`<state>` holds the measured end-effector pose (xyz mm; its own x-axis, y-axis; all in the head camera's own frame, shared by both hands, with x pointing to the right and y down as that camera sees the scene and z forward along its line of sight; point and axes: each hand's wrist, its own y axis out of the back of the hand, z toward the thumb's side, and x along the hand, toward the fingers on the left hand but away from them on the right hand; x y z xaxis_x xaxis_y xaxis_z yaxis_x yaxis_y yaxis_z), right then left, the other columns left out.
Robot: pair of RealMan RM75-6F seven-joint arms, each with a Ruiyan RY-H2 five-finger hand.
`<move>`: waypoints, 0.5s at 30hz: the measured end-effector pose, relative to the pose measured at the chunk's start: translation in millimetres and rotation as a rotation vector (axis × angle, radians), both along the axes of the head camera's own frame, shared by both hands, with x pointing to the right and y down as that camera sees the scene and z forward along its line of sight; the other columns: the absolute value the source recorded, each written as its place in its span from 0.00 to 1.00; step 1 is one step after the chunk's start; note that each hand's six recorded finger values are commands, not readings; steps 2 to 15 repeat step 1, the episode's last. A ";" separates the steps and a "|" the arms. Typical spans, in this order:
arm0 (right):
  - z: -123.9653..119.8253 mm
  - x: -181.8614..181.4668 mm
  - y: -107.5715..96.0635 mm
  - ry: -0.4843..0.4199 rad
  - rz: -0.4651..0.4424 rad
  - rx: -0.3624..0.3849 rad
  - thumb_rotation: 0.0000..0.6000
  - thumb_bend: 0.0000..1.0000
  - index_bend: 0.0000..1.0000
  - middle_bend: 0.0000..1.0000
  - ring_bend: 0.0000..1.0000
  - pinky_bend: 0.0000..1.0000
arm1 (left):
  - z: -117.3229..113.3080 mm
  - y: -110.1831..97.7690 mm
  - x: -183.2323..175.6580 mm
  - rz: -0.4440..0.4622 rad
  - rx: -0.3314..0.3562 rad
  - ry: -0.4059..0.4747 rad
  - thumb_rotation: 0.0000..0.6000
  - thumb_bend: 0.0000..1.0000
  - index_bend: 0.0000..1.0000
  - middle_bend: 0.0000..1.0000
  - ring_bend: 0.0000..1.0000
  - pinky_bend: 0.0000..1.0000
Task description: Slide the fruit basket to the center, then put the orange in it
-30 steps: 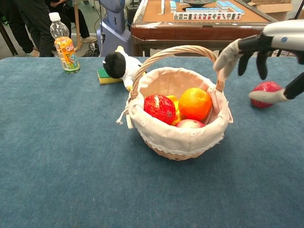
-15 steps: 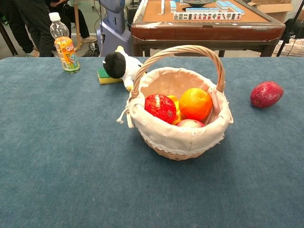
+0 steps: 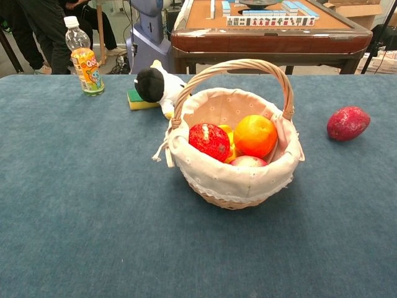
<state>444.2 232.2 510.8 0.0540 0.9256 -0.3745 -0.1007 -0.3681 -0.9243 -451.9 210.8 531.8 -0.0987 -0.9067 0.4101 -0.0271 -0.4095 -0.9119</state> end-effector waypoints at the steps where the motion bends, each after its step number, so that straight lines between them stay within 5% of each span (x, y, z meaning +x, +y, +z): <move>1: -0.2 3.2 2.8 0.003 0.016 -0.001 1.00 0.35 0.30 0.31 0.30 0.48 | 0.7 2.5 0.1 -0.005 -0.003 0.002 1.00 0.11 0.19 0.13 0.11 0.16; 15: -0.2 3.2 2.8 0.003 0.016 -0.001 1.00 0.35 0.30 0.31 0.30 0.48 | 0.7 2.5 0.1 -0.005 -0.003 0.002 1.00 0.11 0.19 0.13 0.11 0.16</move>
